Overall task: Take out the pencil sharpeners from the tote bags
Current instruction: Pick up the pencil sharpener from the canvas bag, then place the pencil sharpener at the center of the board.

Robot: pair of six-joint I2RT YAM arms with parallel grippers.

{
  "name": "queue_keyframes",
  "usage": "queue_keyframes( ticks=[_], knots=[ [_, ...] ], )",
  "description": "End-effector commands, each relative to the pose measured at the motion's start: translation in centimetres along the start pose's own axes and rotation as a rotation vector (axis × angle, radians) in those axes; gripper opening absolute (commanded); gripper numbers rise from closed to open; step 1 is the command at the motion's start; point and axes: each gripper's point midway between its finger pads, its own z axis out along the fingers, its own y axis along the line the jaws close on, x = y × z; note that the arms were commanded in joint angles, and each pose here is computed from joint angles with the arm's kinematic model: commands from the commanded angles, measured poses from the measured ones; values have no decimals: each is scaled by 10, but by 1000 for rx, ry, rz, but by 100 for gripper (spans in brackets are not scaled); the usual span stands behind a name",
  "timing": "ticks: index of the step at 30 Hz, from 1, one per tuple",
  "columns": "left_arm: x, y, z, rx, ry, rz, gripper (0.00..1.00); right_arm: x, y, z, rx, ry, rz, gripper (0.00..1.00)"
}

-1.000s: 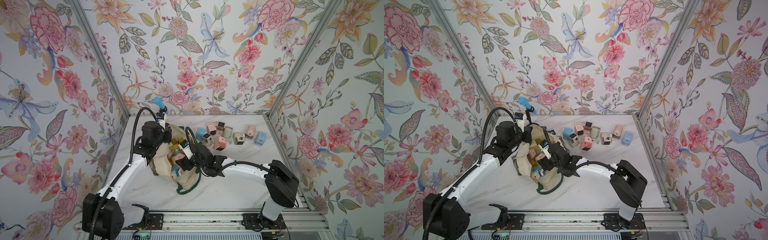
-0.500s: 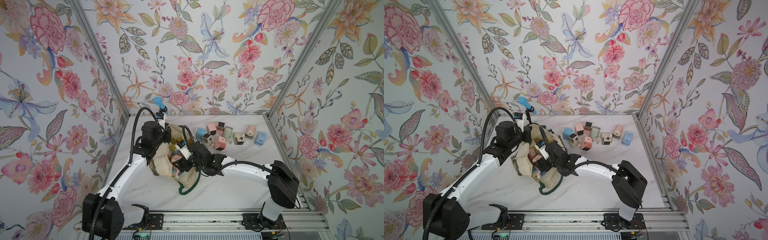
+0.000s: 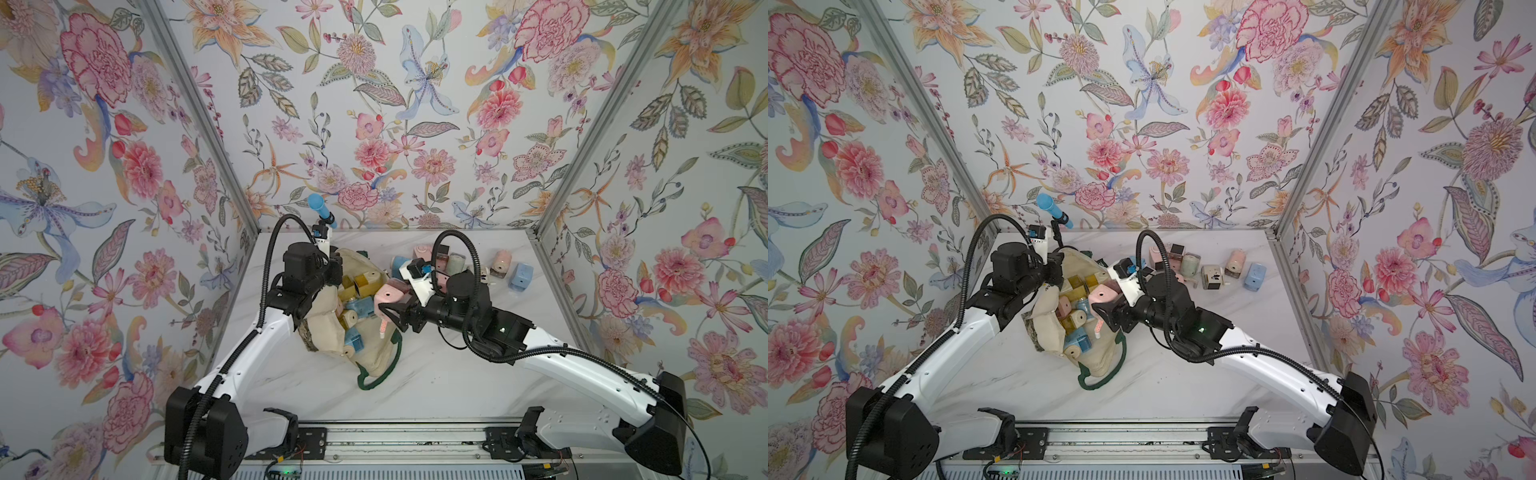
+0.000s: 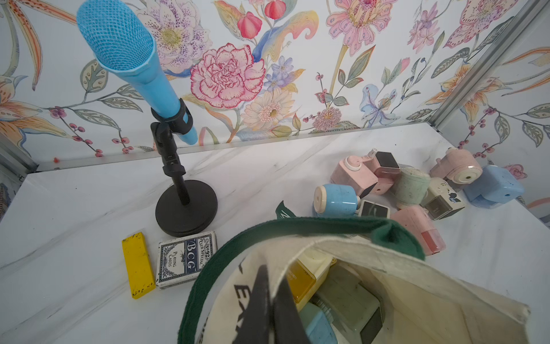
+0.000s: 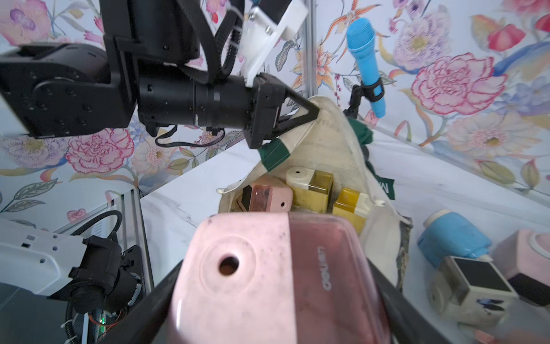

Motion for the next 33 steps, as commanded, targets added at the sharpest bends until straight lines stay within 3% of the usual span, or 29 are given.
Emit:
queue_keyframes(
  ticks=[1,10,14,21,33],
  knots=[
    [-62,-4,-18,0,-200,27,0,1,-38,-17,109,-32,46,62],
    [-60,-4,-17,0,-194,26,0,61,-175,-77,553,-140,362,62],
    [-60,-6,-17,4,-195,26,0,96,-213,-98,677,-139,498,62],
    [-61,-7,-18,6,-198,29,0,130,-249,-100,857,-58,495,61],
    [-61,-12,-21,12,-202,39,0,167,-283,-85,930,68,481,61]
  ],
)
